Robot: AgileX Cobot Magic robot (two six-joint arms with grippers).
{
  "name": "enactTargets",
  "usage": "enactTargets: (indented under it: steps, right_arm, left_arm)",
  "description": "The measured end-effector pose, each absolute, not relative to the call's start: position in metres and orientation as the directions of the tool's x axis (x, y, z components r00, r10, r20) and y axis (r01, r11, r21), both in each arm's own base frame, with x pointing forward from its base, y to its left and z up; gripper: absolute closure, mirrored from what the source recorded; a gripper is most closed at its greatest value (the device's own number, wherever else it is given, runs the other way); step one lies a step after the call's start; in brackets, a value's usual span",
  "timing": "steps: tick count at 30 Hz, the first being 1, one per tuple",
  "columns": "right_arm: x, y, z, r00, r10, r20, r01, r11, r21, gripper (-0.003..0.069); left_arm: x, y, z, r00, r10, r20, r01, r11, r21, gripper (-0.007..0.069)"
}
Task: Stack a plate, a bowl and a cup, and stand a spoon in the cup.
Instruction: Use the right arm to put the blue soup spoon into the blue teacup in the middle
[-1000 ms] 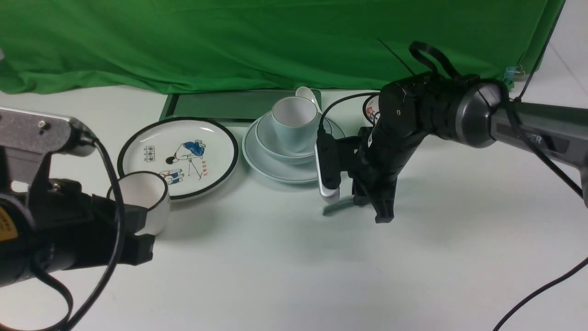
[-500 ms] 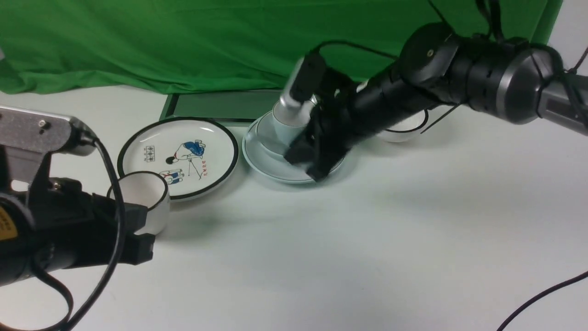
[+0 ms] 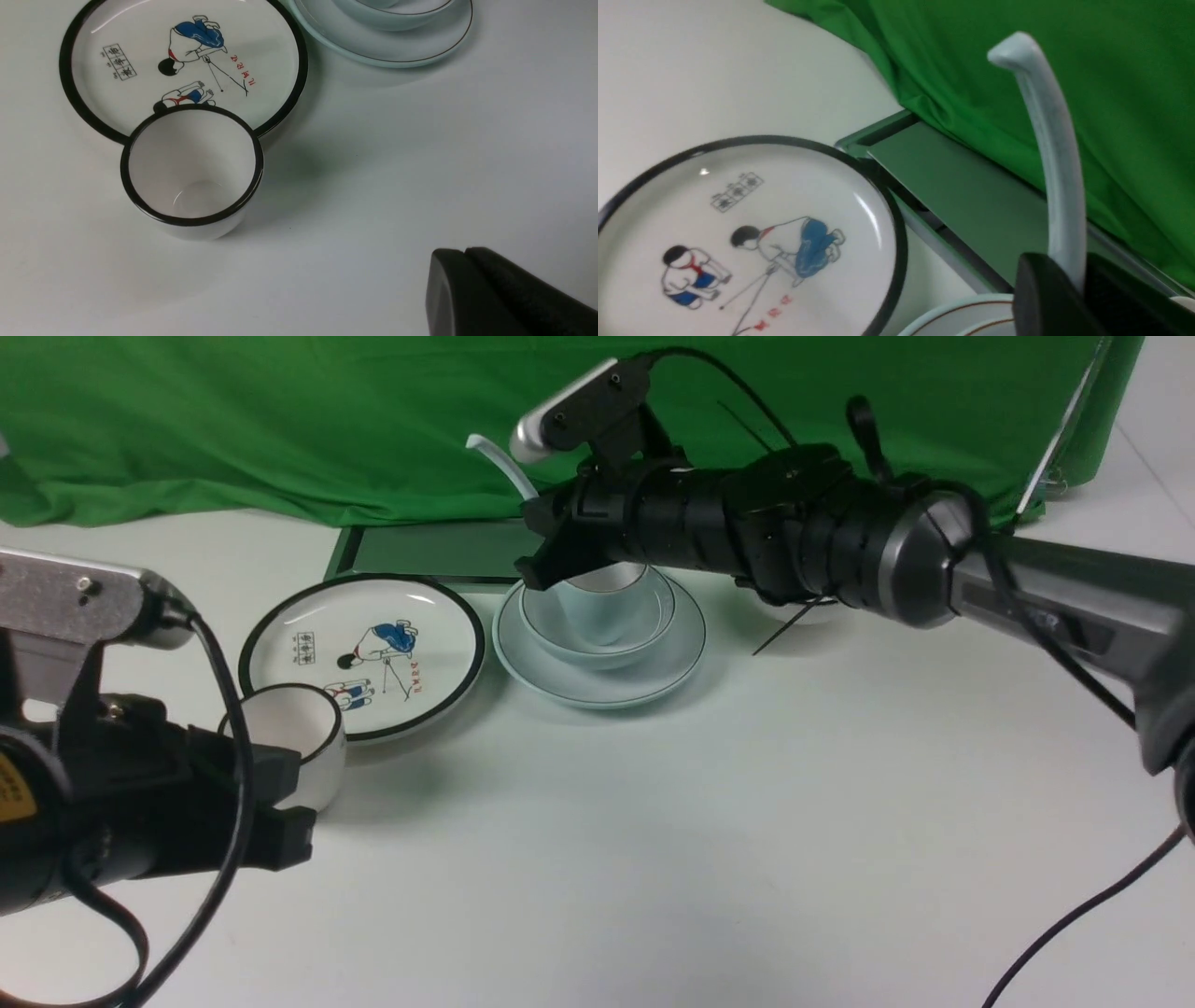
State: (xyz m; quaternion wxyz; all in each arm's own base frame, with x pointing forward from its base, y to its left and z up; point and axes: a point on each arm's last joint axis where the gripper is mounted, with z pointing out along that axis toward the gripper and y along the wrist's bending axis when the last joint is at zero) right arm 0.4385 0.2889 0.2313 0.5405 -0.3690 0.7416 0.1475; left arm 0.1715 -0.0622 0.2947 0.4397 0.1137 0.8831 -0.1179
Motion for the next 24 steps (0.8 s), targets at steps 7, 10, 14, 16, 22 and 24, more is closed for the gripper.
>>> enactTargets:
  steps: [7,10,14,16,22,24]
  right_arm:
    - [0.443,0.287,0.225,-0.163,-0.382,-0.91,-0.675,0.716,-0.18,0.0576]
    - [0.443,0.288,0.225,-0.164,-0.379,-0.911,-0.674,0.717,-0.177,0.0557]
    - [0.443,0.288,0.226,-0.171,-0.367,-0.914,-0.671,0.723,-0.164,0.0474]
    - [0.444,0.288,0.227,-0.172,-0.364,-0.916,-0.669,0.725,-0.163,0.0417]
    - [0.442,0.287,0.234,-0.189,-0.328,-0.925,-0.659,0.741,-0.128,0.0375]
    - [0.434,0.285,0.26,-0.183,-0.281,-0.942,-0.674,0.733,-0.088,0.0376]
  left_arm:
    - [0.172,-0.062,0.295,-0.587,0.097,-0.803,0.304,0.946,-0.108,0.0662]
    - [0.172,-0.062,0.295,-0.587,0.097,-0.803,0.304,0.946,-0.108,0.0662]
    - [0.171,-0.062,0.295,-0.587,0.097,-0.804,0.305,0.946,-0.108,0.0662]
    - [0.17,-0.062,0.296,-0.584,0.096,-0.806,0.305,0.946,-0.108,0.0662]
    - [0.163,-0.059,0.305,-0.535,0.097,-0.839,0.318,0.943,-0.094,0.0662]
    - [0.158,-0.057,0.311,-0.495,0.104,-0.862,0.33,0.941,-0.076,0.0662]
